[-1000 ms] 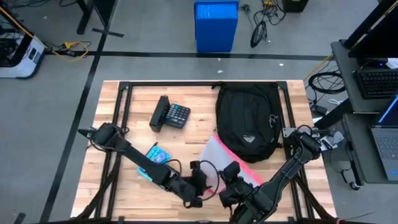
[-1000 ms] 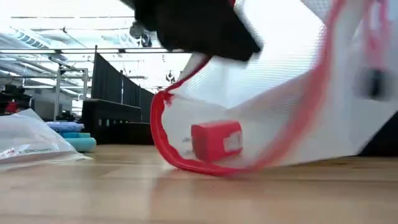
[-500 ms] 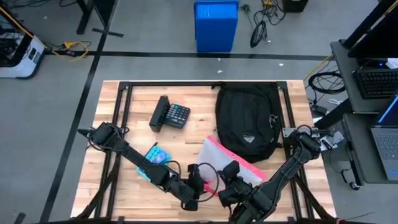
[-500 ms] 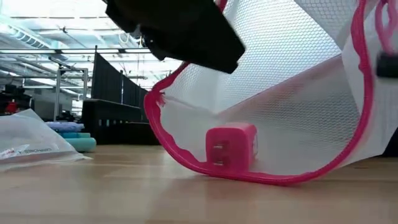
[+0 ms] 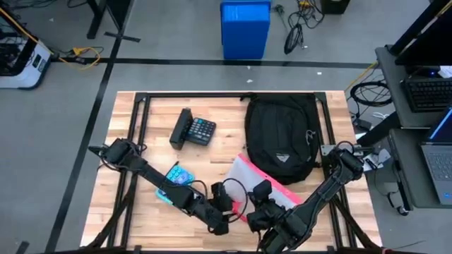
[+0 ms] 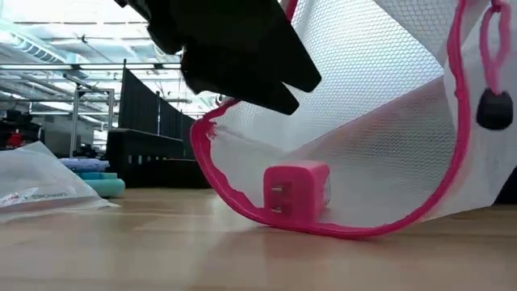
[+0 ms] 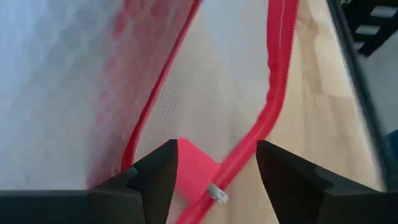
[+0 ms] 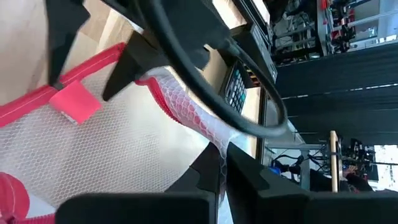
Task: Unpack backpack
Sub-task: Remove the pink charger adapter from the white zip bag
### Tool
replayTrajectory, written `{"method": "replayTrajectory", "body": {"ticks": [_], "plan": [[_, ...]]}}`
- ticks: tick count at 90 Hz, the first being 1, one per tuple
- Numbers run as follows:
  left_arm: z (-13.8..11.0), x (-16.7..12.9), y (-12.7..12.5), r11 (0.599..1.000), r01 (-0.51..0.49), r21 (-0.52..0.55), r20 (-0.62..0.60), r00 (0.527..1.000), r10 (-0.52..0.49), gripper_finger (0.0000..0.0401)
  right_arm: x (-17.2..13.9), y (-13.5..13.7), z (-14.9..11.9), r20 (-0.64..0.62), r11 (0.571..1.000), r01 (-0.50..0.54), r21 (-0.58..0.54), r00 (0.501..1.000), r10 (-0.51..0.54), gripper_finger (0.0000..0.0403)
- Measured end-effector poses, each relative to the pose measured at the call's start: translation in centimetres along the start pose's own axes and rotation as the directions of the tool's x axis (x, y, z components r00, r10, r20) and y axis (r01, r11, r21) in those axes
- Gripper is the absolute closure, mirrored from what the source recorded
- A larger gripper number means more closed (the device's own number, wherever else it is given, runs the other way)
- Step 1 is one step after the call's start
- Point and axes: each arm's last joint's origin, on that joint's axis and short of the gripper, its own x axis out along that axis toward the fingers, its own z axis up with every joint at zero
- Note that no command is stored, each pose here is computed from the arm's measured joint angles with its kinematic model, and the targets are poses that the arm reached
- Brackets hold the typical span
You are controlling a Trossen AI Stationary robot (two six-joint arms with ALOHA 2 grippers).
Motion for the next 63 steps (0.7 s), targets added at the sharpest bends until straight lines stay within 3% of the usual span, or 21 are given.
{"method": "replayTrajectory", "body": {"ticks": [13, 27, 63], "plan": [[-0.7, 0.6, -0.1, 0.980, -0.006, 0.200, -0.020, 1.000, 0.010, 0.0193, 0.0, 0.0, 0.0, 0.002, 1.000, -0.001, 0.004, 1.000, 0.001, 0.0403], [-1.4, 1.4, -0.3, 0.956, 0.043, 0.290, -0.054, 0.998, -0.028, 0.0193, 0.0, 0.0, 0.1, 0.003, 1.000, -0.006, 0.007, 1.000, 0.006, 0.0403], [-1.6, 2.7, 0.9, 0.943, -0.019, 0.331, -0.054, 0.998, 0.039, 0.0193, 0.2, 0.0, 0.1, -0.003, 1.000, -0.025, 0.015, 1.000, 0.025, 0.0403]]}}
